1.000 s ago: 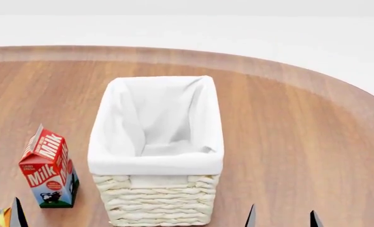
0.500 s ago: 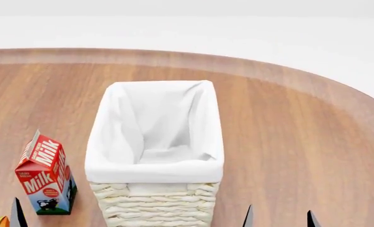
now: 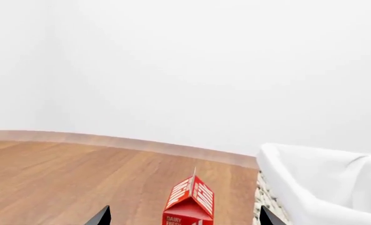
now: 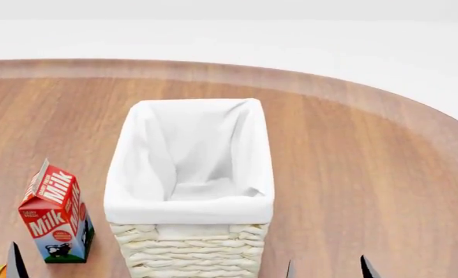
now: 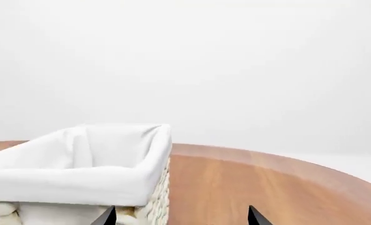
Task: Pick up the alphabet soup, and put it in the basket.
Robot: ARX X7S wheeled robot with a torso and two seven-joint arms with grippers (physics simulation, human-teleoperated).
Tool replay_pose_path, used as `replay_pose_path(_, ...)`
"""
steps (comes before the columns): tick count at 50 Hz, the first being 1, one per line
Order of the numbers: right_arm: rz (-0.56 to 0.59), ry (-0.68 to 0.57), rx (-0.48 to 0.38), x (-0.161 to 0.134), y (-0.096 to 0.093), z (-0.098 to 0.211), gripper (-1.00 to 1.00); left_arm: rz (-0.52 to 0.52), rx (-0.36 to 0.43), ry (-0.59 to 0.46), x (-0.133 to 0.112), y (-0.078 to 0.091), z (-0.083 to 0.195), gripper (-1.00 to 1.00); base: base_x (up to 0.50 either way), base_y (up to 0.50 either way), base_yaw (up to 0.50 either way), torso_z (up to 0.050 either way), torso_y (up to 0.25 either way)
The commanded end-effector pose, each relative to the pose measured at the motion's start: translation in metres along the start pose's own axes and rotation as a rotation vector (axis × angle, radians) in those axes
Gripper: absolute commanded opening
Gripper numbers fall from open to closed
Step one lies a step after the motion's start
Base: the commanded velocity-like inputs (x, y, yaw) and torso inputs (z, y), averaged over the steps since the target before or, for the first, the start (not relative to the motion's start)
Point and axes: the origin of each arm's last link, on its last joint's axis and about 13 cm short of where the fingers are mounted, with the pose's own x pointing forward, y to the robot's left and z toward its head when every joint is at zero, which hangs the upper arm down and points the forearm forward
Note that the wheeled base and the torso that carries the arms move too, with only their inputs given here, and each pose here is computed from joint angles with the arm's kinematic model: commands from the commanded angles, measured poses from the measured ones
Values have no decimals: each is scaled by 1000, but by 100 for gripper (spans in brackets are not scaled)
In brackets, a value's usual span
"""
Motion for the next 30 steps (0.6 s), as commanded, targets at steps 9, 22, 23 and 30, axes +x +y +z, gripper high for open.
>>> replay_pose_path(9,371,-7,40,-8,-17,16,100,3,5,1,-1,2,2,100,0,0,0,0,0)
replay_pose_path(22,518,9,112,-3,-21,24,100,20,-1,-6,-1,4,3,100,0,0,0,0,0)
replay_pose_path(23,567,30,114,-1,-22,23,100,21,-1,-7,-1,4,3,100,0,0,0,0,0)
replay_pose_path(30,650,49,108,2,-23,24,100,28,-2,-6,0,5,2,100,0,0,0,0,0)
